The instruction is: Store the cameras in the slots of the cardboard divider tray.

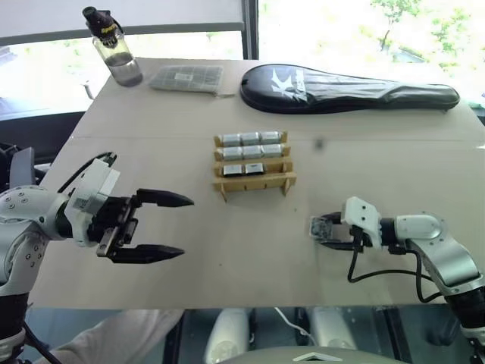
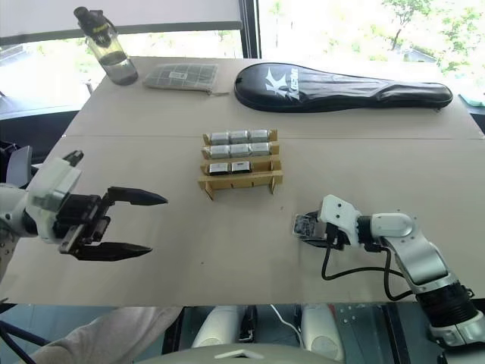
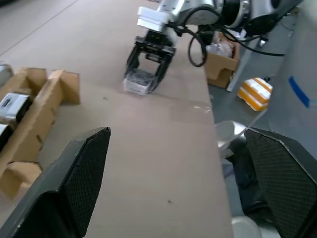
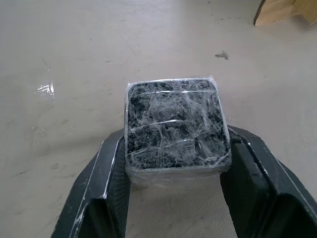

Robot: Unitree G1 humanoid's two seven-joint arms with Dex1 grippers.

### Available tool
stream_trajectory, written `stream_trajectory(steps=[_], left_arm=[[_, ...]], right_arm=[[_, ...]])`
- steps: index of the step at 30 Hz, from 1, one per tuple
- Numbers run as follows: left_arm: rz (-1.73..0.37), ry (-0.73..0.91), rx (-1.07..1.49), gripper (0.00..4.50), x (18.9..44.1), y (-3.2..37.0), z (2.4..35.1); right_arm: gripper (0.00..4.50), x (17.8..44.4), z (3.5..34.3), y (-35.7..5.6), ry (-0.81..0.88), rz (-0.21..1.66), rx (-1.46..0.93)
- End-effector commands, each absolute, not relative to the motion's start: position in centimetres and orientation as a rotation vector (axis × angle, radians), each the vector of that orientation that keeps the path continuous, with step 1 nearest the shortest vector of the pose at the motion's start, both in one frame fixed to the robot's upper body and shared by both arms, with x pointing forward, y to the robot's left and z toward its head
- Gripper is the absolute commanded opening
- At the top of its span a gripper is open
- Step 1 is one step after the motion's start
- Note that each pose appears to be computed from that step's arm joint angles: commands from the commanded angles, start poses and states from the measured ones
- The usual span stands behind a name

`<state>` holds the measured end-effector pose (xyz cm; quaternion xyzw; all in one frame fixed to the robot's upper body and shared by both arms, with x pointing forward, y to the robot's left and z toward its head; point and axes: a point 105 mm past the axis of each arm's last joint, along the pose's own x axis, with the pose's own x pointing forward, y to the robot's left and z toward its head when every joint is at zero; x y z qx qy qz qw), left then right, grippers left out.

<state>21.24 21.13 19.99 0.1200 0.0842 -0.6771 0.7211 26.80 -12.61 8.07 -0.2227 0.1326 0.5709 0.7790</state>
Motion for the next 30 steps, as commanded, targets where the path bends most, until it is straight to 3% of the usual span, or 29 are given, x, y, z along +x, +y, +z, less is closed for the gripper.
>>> stream_trajectory(steps=[1,4,9,12,16,23,30], left_arm=[[-1.511,0.155,0.306,4.50,21.5,20.8,20.5],[-1.482,0.149,0.315,4.50,22.2,20.6,20.3],[-1.422,0.120,0.286,4.50,24.8,19.1,19.9],[-1.364,0.098,0.217,4.50,27.6,17.0,20.2],[-1.273,0.216,0.155,4.50,30.7,15.1,19.5],[-1.260,0.242,0.122,4.50,32.3,14.0,19.8],[-1.284,0.221,0.093,4.50,32.5,13.6,20.1]], right_arm=[[1.96,26.9,10.7,-11.8,0.188,1.232,-0.451],[1.96,27.1,12.5,-10.9,0.125,1.229,-0.428],[1.96,28.4,16.4,-8.0,-0.087,1.233,-0.598],[1.96,29.7,17.6,-5.5,-0.322,1.221,-1.004],[1.96,30.7,18.5,-2.9,-0.586,1.174,-1.243],[1.96,30.8,19.6,-0.7,-0.822,1.089,-1.346],[1.96,30.5,20.0,1.0,-0.904,1.065,-1.343]])
